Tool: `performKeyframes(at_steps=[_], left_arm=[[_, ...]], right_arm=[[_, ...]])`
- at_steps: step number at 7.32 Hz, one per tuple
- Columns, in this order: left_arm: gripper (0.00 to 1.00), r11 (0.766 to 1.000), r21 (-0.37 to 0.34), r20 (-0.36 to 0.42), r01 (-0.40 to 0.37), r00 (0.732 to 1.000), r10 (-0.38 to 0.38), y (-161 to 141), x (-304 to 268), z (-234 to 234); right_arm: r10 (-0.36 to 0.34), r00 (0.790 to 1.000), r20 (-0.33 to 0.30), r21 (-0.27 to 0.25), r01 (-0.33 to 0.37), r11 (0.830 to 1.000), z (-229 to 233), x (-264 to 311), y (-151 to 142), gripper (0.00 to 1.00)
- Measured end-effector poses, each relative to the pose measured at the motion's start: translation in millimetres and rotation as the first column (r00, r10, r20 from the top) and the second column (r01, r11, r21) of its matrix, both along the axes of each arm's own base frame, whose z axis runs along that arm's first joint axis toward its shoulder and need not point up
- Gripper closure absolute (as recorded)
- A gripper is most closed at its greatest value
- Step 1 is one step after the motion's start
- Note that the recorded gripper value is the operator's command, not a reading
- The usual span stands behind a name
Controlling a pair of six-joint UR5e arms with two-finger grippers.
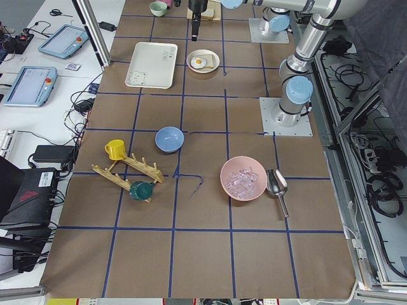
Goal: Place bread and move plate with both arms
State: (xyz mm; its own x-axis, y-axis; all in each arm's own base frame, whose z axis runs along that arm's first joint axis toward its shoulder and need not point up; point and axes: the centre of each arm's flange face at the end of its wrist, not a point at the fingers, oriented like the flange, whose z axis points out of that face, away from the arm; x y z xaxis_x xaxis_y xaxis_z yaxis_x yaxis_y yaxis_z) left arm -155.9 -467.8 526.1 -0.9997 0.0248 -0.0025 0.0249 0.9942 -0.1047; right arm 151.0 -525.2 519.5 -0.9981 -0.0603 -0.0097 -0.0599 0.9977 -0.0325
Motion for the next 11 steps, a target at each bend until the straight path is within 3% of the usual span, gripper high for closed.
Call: performKeyframes(at_steps=[4,8,11], left_arm=[[0.0,1.0,0.0,0.0,0.0,1.0,0.0,0.0,0.0,0.0],[0.0,1.0,0.0,0.0,0.0,1.0,0.0,0.0,0.0,0.0],[0.0,1.0,0.0,-0.001,0.001,1.0,-0.001,0.2,-0.8,0.0]], right_arm=[[-0.004,1.0,-0.01,-0.024,0.004,1.0,5.2,-3.5,-6.7,0.0],[-0.003,0.997,-0.076,-0.005,0.002,1.0,0.6,-8.2,-5.0,0.0],[-0.003,0.996,-0.088,0.004,0.003,1.0,-2.4,-8.9,-4.4,0.0]])
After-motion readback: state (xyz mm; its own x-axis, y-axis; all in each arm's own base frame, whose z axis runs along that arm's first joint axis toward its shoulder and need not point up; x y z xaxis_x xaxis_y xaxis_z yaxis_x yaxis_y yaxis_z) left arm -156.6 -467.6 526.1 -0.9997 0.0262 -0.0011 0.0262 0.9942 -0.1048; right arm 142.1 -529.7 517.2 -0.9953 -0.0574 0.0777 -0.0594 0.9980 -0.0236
